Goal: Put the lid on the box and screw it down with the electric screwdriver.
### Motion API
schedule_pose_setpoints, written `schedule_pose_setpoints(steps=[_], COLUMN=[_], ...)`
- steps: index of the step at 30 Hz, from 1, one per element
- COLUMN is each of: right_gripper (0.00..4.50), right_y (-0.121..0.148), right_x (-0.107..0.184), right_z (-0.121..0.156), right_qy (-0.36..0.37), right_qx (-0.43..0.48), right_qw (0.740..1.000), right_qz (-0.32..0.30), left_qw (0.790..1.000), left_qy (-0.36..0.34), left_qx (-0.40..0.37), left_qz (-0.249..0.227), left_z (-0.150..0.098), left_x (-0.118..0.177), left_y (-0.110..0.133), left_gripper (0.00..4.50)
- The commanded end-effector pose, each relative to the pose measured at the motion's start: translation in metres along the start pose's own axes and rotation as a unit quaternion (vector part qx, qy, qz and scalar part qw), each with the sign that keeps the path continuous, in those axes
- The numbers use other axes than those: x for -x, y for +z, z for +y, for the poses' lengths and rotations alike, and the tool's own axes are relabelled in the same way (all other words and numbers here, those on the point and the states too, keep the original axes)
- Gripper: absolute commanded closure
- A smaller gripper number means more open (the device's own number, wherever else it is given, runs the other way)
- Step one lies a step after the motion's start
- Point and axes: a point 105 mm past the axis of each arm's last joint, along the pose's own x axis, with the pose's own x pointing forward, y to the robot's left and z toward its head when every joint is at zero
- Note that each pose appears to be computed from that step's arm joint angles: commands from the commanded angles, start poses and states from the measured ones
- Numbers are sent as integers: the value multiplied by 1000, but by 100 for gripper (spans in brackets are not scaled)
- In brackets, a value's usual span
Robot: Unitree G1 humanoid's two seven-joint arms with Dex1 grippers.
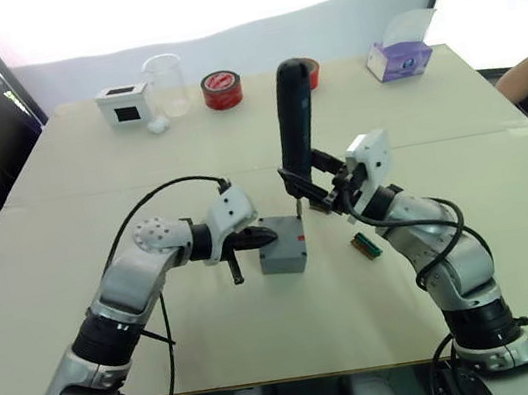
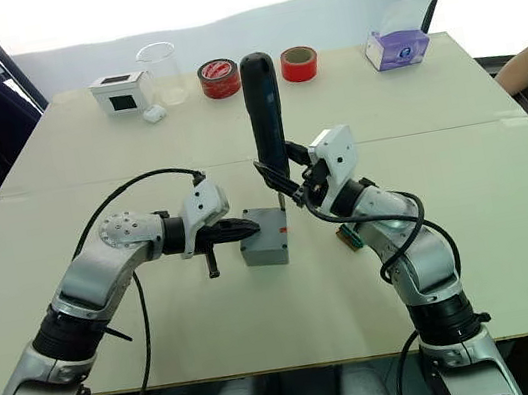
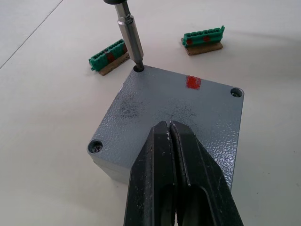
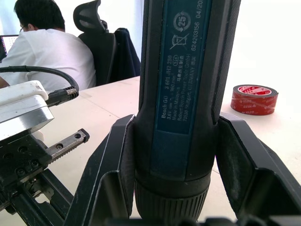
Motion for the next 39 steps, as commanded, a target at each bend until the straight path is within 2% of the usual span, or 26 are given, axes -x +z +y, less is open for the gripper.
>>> schedule_pose_setpoints(steps=[1,22,29,34,37,39], right_gripper=[268,268,268,268,268,268], right_y=[-42,-44,-29,13,66,104], right_x=[9,10,8,10,7,6], right_z=[7,8,3,-8,-27,-42], right_qy=[4,10,14,39,50,36], right_qx=[-30,-16,-11,-15,-6,-19], right_qw=[997,996,998,999,998,997], right_qz=[76,82,63,14,-29,-68], left_qw=[1000,1000,1000,1000,999,995], left_qy=[-4,-9,-10,-9,-5,8], left_qx=[8,9,10,14,37,70], left_qz=[17,16,16,12,-16,-65], left_z=[-3,-4,-4,-4,0,9], left_x=[0,-2,-2,-3,2,11], left_y=[-9,-10,-10,-10,-2,15], left_gripper=[450,450,450,450,450,450])
